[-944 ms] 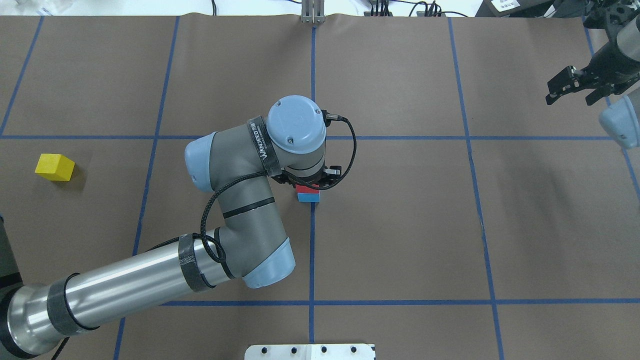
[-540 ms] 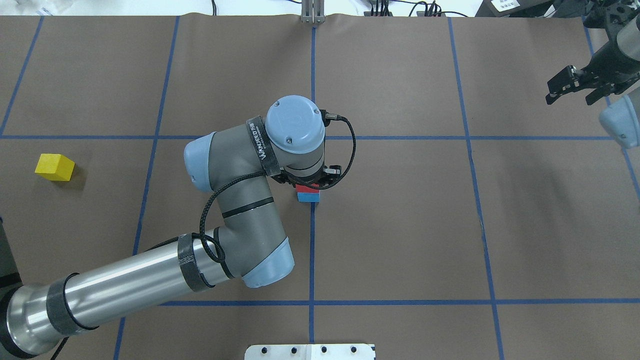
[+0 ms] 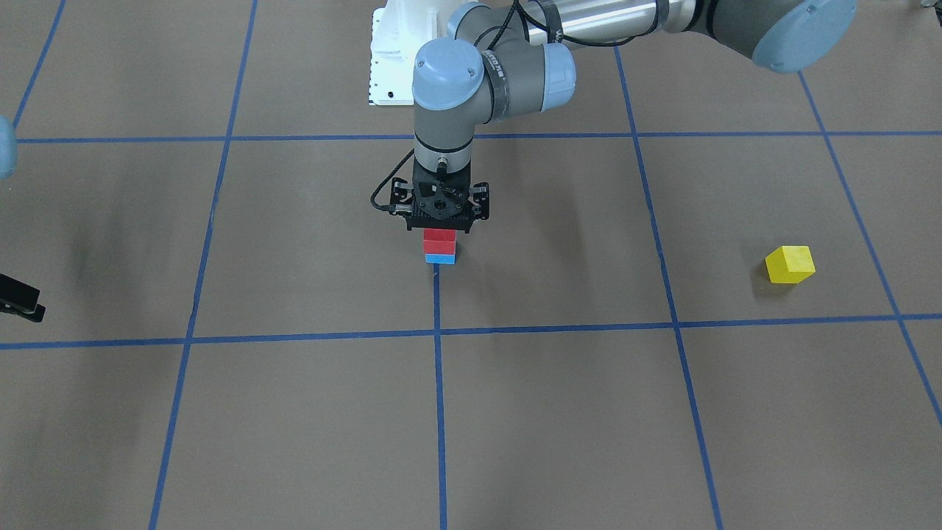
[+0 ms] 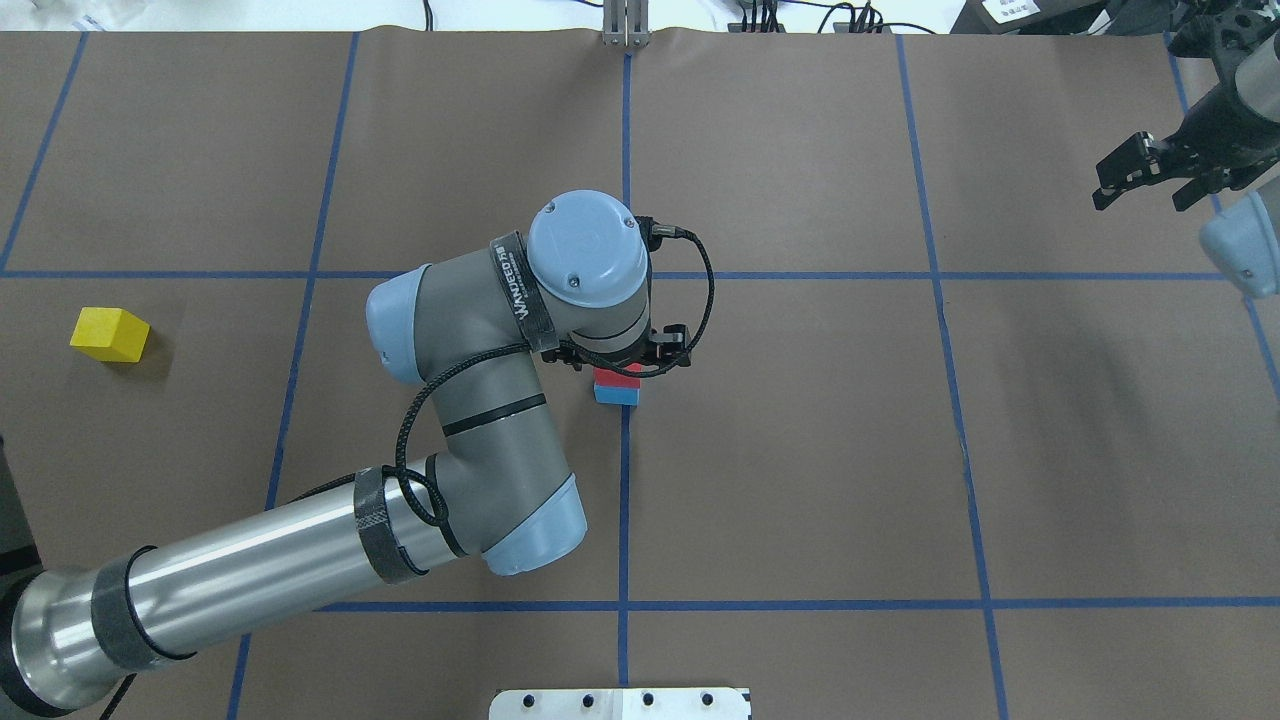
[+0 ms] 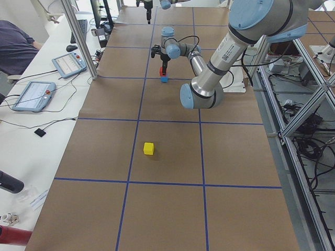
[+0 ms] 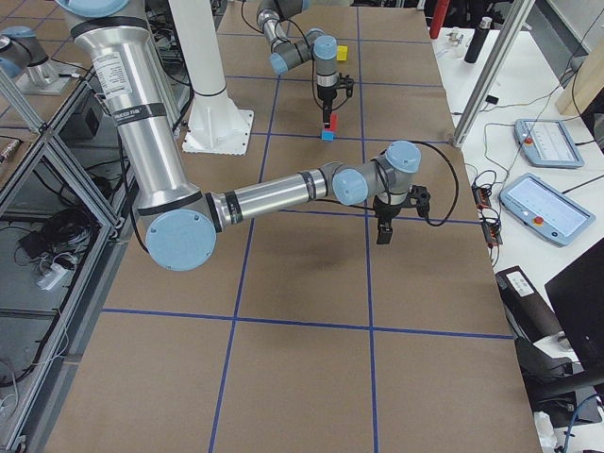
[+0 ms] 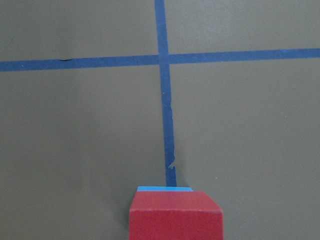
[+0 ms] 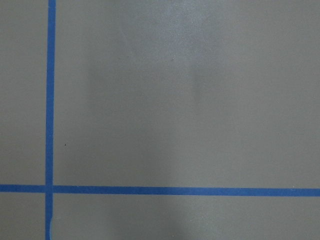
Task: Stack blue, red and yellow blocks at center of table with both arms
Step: 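Open the left gripper and move it back toward the yellow cube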
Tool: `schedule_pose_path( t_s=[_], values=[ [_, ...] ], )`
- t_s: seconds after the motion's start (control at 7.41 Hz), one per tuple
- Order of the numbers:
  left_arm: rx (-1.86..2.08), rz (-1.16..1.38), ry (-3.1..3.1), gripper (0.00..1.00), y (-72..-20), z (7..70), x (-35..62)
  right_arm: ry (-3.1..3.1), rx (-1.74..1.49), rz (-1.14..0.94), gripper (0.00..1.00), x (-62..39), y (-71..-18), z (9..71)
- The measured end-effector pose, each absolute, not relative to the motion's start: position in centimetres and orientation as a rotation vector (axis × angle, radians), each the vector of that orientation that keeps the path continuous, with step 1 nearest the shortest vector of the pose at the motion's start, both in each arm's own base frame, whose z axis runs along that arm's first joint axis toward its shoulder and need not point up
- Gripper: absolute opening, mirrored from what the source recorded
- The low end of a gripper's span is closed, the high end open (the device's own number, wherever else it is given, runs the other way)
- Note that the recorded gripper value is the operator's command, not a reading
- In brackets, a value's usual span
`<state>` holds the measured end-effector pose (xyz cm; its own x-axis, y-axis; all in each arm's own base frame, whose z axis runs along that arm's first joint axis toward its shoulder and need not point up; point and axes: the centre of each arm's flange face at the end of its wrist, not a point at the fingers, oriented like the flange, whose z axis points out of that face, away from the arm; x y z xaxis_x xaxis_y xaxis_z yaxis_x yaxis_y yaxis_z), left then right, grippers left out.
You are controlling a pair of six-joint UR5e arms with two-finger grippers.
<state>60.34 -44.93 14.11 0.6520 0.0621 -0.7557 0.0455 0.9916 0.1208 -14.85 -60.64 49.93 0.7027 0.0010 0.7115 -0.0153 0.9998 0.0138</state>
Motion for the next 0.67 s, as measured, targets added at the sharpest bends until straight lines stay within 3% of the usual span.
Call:
schedule_pose_path(
  t_s=[0.4,0.67],
  values=[
    [0.129,-0.025,0.91,1.0,-46.5,11.8,52.3,-0.794,0.024,0.01,1.0,-14.7,-60.9,49.7],
    [0.146,-0.012,0.907,1.0,-45.9,16.1,41.1,-0.796,0.029,0.009,1.0,-14.6,-61.0,49.3]
  ],
)
